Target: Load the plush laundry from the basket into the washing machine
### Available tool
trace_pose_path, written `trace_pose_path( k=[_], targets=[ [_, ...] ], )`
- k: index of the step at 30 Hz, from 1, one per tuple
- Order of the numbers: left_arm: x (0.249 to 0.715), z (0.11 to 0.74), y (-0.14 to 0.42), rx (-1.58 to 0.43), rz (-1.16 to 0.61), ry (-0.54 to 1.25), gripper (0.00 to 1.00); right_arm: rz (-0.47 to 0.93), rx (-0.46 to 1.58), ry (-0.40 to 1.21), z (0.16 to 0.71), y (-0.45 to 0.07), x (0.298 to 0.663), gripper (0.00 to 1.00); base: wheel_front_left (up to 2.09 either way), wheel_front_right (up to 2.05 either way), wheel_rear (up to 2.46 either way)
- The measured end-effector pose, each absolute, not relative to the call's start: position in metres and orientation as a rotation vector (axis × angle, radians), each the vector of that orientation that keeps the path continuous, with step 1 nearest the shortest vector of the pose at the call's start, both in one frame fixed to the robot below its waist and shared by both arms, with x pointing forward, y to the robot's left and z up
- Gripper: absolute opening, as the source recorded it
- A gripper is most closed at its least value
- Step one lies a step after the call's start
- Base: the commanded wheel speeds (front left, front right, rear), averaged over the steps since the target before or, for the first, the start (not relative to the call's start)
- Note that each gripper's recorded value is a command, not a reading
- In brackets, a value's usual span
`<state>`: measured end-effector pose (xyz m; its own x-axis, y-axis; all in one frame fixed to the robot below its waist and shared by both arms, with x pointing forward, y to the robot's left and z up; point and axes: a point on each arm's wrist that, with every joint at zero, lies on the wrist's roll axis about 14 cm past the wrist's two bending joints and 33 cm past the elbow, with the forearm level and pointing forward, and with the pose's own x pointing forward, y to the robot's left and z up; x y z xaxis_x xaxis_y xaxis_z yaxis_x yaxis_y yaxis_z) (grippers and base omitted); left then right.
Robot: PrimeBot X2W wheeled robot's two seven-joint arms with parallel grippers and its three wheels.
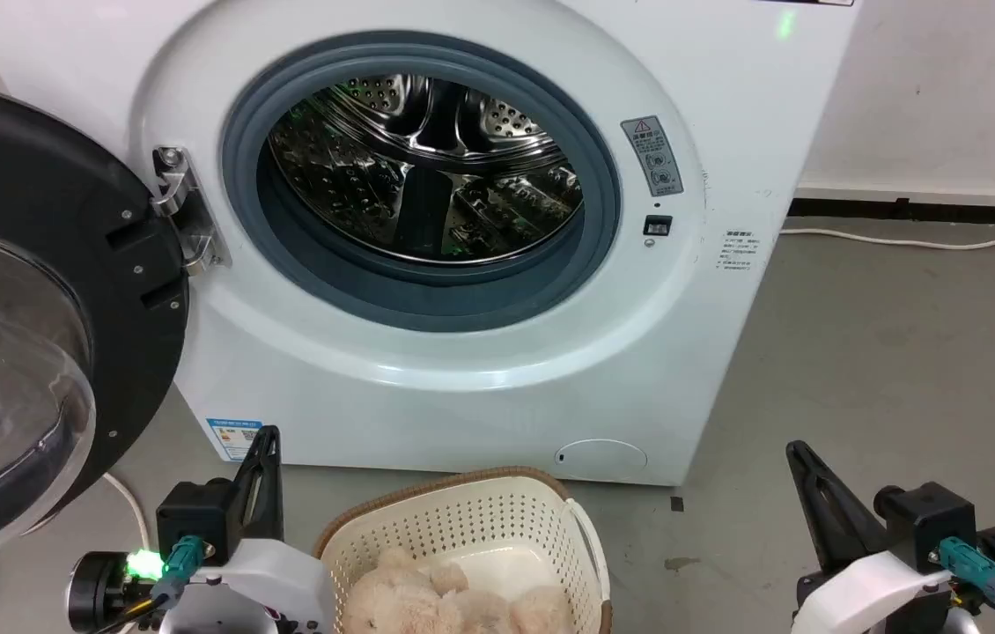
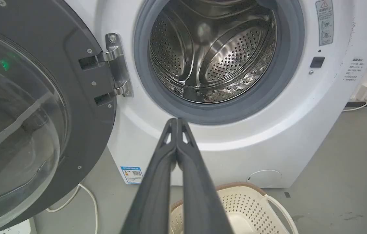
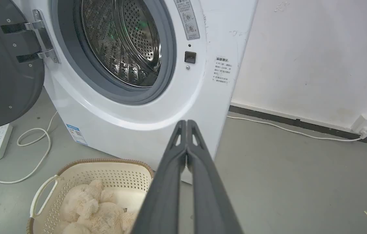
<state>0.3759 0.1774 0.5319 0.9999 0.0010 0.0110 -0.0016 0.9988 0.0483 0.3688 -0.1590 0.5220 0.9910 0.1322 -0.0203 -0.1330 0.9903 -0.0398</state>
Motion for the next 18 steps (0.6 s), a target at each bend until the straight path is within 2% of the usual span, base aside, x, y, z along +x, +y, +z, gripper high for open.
trace_pose_path(
  k=[18],
  targets=[
    [0.3759,0.5319,0.1774,0.048,0.001,-0.011,0.0,0.133,-0.041,0.018,0.522,-0.159,0.3688,0.0,0.0,0.0,0.0]
  ],
)
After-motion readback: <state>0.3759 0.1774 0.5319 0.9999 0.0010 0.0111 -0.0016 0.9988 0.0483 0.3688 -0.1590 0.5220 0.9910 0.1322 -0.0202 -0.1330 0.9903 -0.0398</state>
